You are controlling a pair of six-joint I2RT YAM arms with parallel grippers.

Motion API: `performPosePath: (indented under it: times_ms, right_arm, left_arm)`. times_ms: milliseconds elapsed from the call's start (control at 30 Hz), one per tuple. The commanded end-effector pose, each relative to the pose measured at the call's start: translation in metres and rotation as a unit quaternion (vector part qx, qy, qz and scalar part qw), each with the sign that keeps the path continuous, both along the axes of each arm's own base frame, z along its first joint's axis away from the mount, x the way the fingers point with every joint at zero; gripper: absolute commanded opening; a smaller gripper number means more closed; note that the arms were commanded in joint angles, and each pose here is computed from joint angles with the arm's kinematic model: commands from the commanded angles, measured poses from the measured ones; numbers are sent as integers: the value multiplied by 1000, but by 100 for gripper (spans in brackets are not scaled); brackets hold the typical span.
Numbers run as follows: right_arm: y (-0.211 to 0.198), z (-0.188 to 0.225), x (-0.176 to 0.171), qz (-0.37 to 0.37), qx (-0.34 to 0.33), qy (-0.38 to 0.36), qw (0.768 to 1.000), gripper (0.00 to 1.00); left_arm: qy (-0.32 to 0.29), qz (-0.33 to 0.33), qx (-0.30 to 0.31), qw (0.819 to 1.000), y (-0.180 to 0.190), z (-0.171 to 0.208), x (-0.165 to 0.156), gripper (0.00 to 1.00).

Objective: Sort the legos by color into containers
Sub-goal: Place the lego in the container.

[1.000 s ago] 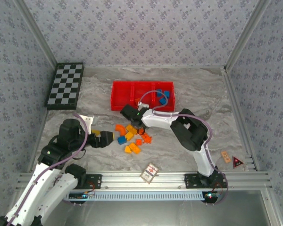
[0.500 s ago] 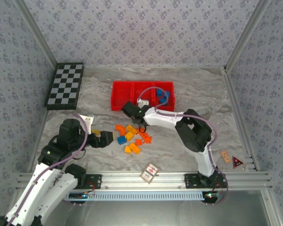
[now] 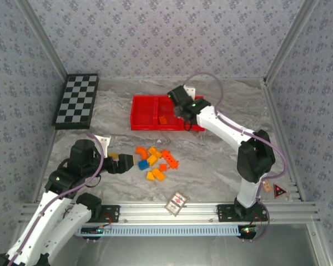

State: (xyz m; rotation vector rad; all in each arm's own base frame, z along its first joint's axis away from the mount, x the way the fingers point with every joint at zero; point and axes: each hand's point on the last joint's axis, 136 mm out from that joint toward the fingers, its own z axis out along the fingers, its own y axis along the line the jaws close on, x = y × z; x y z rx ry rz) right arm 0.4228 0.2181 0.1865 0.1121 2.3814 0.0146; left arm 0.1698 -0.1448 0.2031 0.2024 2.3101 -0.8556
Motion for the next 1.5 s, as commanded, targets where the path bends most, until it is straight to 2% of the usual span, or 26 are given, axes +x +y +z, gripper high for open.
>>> performPosePath:
  times_ms: [0,200,367,633,900,1267,1467]
  right_arm:
    - [-14,-8,10,25,-13,34,999,21]
    - [-26,-35,37,34,-15,80,996,23]
    - [-26,-56,44,43,-20,111,993,25]
    - [-29,-62,43,39,-21,114,992,42]
    - [-33,-55,37,39,-24,109,993,49]
    - [-28,-28,-2,70,5,86,994,61]
    - [-20,-29,-44,116,12,101,988,74]
  left_arm:
    - [5,8,-2,1000,2,0,1,100]
    - [10,11,1,1000,2,-2,2,100]
    - [11,14,4,1000,3,-2,3,100]
    - [16,15,7,1000,4,-5,4,100]
    - [17,15,7,1000,4,-5,4,100]
    - [17,16,7,1000,4,-5,4,100]
    - [16,17,7,1000,4,-5,4,100]
